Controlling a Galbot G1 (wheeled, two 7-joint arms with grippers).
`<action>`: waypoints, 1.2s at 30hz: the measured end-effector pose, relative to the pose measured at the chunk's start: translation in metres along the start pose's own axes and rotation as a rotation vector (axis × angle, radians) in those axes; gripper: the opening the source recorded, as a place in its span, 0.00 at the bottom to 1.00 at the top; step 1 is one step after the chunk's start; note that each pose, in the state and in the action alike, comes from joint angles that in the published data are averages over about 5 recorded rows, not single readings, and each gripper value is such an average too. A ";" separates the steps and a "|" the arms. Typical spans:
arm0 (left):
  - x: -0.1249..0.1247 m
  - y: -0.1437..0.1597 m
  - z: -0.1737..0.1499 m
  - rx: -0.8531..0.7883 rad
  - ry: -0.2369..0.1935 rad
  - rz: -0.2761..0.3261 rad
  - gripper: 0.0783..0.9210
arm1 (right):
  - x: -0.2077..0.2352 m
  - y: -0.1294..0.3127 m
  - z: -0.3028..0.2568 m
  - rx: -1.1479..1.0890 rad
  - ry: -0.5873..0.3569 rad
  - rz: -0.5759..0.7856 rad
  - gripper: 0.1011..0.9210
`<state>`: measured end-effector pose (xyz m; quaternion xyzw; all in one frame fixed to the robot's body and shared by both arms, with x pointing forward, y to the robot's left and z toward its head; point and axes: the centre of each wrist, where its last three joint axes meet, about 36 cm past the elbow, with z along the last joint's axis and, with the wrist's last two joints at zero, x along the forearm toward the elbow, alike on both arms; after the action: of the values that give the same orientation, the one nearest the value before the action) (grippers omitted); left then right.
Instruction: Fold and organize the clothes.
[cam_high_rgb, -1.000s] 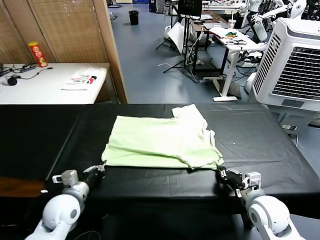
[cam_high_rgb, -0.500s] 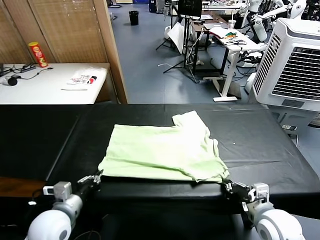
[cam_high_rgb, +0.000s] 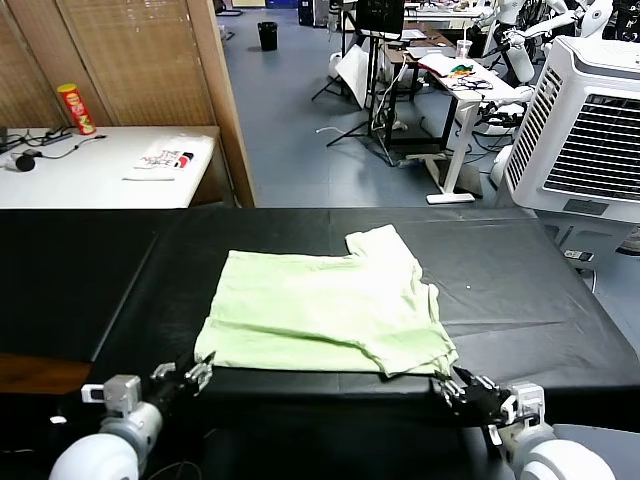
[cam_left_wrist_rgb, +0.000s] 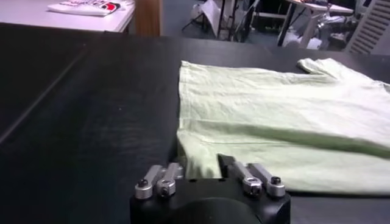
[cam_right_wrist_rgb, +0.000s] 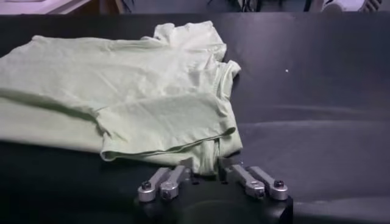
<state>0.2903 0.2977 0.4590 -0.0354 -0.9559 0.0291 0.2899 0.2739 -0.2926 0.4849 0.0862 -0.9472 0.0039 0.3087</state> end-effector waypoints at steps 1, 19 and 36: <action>0.002 0.000 -0.001 -0.001 -0.005 0.000 0.80 | 0.002 0.001 -0.002 0.000 -0.008 -0.002 0.85; -0.040 0.010 -0.049 0.053 -0.159 0.027 0.85 | -0.074 -0.032 -0.060 0.023 -0.261 0.011 0.85; -0.160 0.048 -0.142 0.071 -0.132 0.028 0.85 | -0.231 -0.054 -0.154 -0.035 -0.198 0.048 0.85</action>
<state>0.5041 0.3367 0.4850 -0.0365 -0.9708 0.0693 0.2268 0.5562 -0.2996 0.4719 0.0583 -0.9748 -0.0136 0.2147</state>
